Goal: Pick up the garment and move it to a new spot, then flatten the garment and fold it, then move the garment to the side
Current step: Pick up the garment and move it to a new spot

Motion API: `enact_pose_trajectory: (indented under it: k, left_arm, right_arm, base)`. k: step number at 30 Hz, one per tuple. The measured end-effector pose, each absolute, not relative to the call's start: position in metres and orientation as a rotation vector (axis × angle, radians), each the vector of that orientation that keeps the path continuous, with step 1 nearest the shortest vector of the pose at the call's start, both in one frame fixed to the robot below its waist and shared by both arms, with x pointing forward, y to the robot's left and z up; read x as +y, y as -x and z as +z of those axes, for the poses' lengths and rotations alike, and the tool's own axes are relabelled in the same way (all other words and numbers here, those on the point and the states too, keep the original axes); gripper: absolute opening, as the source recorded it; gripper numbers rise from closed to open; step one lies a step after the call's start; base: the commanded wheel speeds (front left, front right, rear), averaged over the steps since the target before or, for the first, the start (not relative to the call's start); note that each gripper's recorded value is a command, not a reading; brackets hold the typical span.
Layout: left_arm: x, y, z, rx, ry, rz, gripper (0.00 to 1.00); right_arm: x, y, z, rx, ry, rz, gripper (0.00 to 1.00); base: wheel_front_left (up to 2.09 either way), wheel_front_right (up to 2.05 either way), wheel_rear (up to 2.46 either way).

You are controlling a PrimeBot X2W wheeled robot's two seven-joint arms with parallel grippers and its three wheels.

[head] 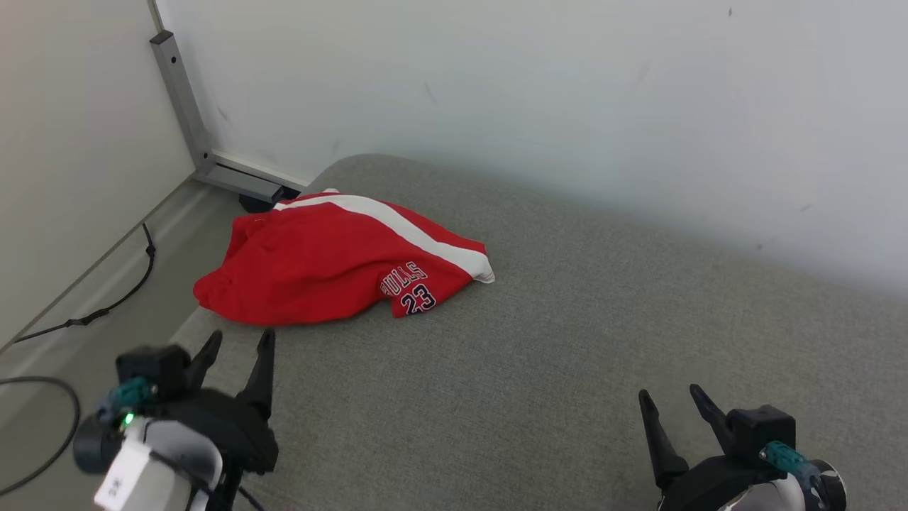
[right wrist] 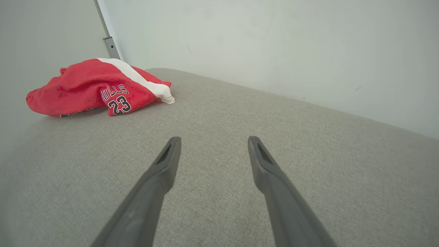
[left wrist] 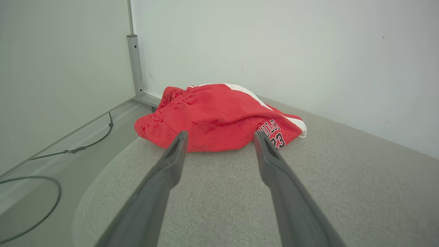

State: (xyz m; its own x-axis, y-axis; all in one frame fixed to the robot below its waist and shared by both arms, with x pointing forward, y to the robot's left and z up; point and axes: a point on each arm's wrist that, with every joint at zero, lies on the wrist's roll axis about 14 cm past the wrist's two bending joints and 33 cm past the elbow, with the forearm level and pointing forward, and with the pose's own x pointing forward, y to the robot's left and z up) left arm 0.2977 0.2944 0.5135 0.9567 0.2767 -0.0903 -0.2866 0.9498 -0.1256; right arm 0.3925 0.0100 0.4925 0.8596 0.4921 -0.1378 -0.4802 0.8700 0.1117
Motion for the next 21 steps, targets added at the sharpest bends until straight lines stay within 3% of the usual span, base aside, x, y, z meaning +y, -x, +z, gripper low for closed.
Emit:
enact_pose_trajectory:
  k: [9, 21]
  left_arm:
    - [0.322, -0.341, 0.509, 0.268, 0.065, 0.263, 1.0]
    - [0.308, -0.411, 0.473, 0.486, -0.026, 0.194, 1.0]
  right_arm:
    - [0.015, -0.394, 0.495, 0.154, -0.065, 0.566, 1.0]
    - [-0.02, -0.425, 0.502, 0.133, -0.031, 0.514, 1.0]
  base:
    - [0.0, 0.0, 0.0]
    - [0.0, 0.0, 0.0]
